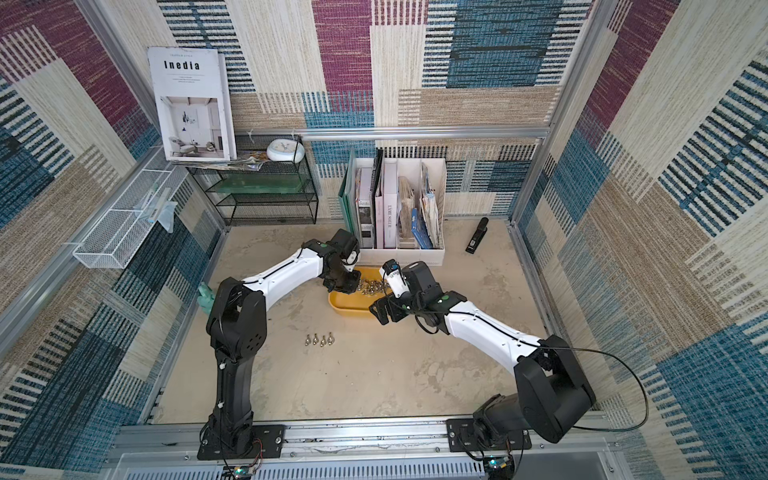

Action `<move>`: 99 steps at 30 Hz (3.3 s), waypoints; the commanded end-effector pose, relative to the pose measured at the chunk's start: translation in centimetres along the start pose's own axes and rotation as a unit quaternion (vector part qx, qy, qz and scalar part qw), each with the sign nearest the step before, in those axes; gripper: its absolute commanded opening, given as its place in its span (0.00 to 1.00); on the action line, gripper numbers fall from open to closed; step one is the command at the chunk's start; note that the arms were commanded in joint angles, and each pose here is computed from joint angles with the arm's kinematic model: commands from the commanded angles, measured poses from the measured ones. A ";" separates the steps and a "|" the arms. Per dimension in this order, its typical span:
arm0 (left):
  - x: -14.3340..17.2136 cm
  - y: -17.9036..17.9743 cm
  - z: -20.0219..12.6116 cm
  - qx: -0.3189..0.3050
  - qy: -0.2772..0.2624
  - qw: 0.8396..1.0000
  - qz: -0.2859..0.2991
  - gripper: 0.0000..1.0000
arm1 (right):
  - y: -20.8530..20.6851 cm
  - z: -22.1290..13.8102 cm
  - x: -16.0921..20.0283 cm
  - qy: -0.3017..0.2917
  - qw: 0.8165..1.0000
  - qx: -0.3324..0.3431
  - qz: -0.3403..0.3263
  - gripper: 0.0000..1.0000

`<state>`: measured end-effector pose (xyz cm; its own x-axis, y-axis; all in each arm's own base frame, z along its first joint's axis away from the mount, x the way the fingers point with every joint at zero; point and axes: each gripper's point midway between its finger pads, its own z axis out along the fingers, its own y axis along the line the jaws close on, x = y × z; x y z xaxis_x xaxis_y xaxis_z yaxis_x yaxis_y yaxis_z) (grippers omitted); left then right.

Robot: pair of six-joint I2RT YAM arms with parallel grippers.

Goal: Take out the wing nut from the storage box
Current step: Pick up the wing nut from the storage box, then place the wing nut at the center of the board.

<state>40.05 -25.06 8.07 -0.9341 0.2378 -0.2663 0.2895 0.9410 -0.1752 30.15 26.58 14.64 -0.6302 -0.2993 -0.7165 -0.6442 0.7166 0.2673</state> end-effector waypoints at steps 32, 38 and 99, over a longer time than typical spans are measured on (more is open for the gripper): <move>13.7 -2.1 -3.3 -0.205 0.039 0.978 -0.029 0.10 | 2.7 -4.8 3.3 -0.037 0.998 -0.040 0.035 0.99; 14.1 -2.6 -1.9 -0.228 0.045 0.972 -0.023 0.10 | 2.5 -6.6 4.9 -0.047 0.995 -0.029 0.082 0.99; 11.9 -5.2 -2.0 -0.272 0.012 0.962 0.030 0.41 | 1.7 -8.7 5.6 -0.067 0.993 0.003 0.102 0.99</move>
<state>26.52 -26.50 6.72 -0.9301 0.2947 -0.2191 0.1963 0.9032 0.3816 21.72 20.31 16.52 -0.6921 -0.0414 -0.7206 -0.4850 0.7662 0.4217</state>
